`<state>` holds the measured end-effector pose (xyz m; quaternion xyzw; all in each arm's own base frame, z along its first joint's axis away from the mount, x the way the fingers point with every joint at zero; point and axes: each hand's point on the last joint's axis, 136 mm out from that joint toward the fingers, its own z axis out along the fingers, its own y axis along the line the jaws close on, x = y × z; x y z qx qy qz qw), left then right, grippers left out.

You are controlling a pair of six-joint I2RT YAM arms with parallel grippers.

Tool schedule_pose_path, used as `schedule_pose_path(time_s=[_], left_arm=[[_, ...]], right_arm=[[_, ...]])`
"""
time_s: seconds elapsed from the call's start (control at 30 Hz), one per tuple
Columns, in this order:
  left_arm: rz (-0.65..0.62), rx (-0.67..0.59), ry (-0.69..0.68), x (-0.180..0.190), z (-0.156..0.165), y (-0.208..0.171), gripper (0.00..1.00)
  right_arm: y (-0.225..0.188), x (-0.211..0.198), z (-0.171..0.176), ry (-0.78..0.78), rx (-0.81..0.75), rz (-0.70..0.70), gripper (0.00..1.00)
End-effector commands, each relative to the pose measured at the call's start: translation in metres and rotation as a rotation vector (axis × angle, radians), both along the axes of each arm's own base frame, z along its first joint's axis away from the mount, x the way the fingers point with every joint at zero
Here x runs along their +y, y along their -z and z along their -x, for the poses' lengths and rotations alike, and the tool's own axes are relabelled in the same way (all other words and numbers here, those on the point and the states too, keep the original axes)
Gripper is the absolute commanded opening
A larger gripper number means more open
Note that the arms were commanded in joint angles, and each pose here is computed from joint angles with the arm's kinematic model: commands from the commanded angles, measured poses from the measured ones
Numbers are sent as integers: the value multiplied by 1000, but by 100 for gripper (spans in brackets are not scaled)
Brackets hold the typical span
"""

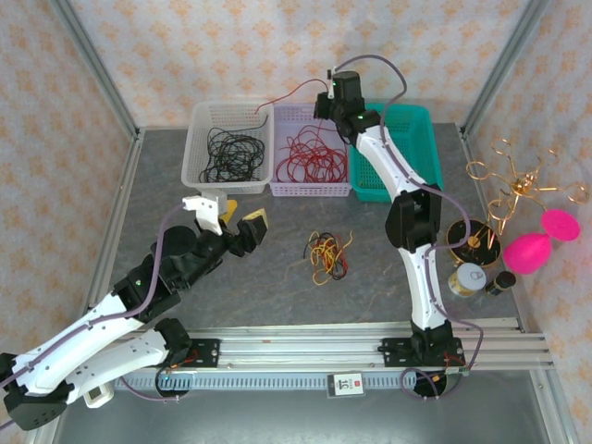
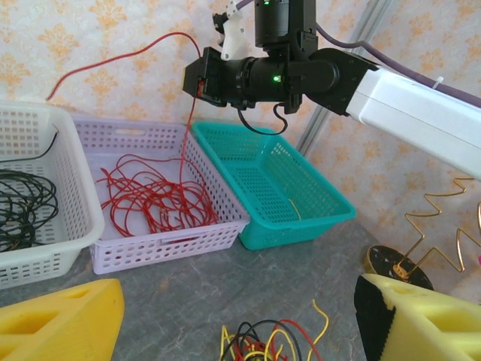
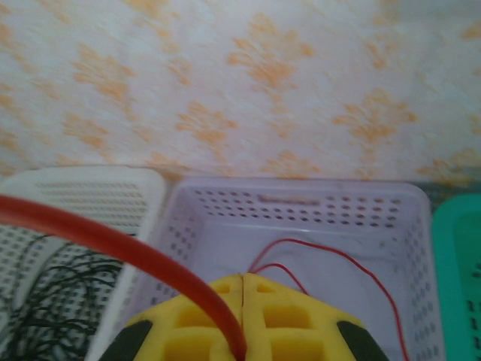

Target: Untangle the cables

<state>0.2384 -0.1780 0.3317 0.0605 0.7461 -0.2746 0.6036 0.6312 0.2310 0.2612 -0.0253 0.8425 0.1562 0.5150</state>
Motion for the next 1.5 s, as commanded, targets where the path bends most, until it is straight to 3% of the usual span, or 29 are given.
schedule_pose_path(time_s=[0.0,0.2,0.8,0.97,1.17,1.47], left_arm=[[-21,33,14,-5,0,16,80],[-27,19,-10,-3,-4,19,80],[-35,23,-9,-7,-8,22,80],[-33,28,-1,-11,-10,23,80],[-24,35,7,-13,-10,25,81],[-18,32,10,-15,-11,24,84]], right_arm=[[-9,-26,-2,76,1,1,0],[2,-33,7,71,25,12,0],[108,-45,12,164,234,123,1],[127,-28,12,156,244,174,11],[138,-17,9,146,252,187,31],[69,-17,13,149,152,163,54]])
